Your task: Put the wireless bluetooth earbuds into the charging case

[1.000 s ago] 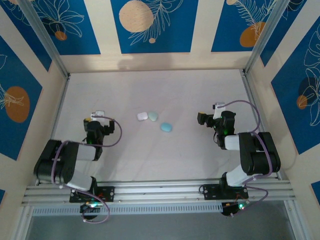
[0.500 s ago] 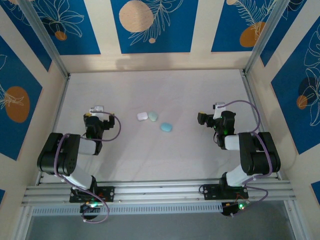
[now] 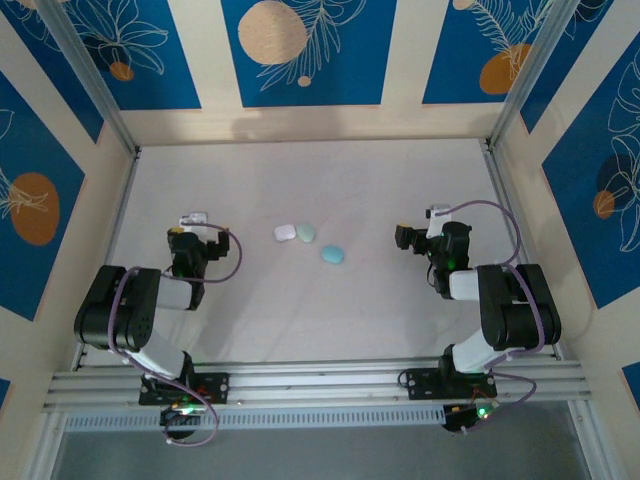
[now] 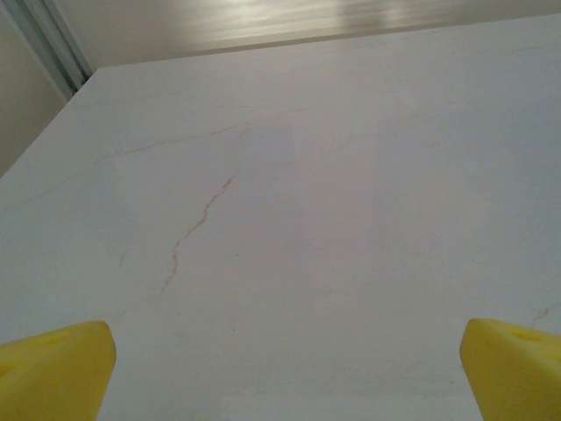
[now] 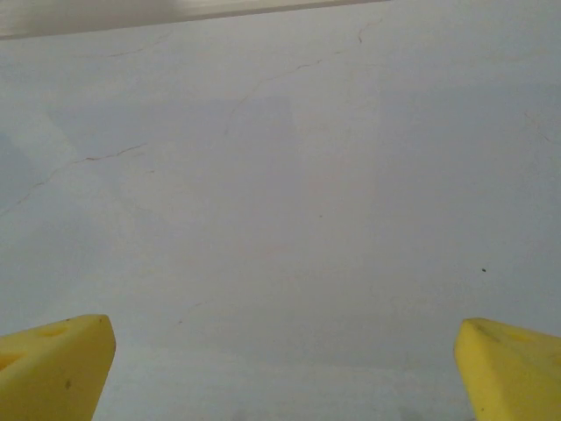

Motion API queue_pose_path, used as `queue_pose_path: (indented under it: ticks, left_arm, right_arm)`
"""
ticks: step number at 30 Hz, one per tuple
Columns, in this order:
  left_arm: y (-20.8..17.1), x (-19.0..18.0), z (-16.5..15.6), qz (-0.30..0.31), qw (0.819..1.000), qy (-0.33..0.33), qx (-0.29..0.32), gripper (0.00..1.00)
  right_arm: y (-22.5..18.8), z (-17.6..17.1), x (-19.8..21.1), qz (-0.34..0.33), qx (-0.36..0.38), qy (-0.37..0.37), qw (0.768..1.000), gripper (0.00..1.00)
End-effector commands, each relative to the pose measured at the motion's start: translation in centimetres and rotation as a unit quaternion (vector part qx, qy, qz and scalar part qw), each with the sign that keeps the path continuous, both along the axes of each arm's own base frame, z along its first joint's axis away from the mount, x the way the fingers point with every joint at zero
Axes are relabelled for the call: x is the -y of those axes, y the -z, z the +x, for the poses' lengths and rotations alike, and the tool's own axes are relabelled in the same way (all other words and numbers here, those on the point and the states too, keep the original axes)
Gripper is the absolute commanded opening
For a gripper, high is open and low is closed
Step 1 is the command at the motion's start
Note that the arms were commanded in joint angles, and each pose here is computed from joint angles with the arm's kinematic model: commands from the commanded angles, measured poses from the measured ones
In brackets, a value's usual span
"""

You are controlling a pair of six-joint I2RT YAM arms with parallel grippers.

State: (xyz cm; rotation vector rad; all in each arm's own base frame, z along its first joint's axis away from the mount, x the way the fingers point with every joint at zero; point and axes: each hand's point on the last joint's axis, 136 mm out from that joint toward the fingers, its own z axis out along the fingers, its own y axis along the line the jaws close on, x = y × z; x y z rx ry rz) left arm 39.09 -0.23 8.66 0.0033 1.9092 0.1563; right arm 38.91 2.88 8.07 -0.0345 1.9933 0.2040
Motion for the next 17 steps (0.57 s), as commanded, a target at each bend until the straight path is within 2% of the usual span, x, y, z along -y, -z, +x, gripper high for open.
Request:
queue_pose_path:
  ticks: [1, 17]
  left_arm:
    - [-0.75, 0.23, 0.25, -0.007, 1.0, 0.005, 0.012, 1.0]
    - [-0.76, 0.23, 0.26, -0.007, 1.0, 0.005, 0.012, 1.0]
  right_arm:
    - [-1.3, 0.72, 0.16, -0.001, 0.021, 0.006, 1.0, 0.99]
    - [-1.33, 0.74, 0.21, -0.001, 0.021, 0.007, 1.0, 0.99]
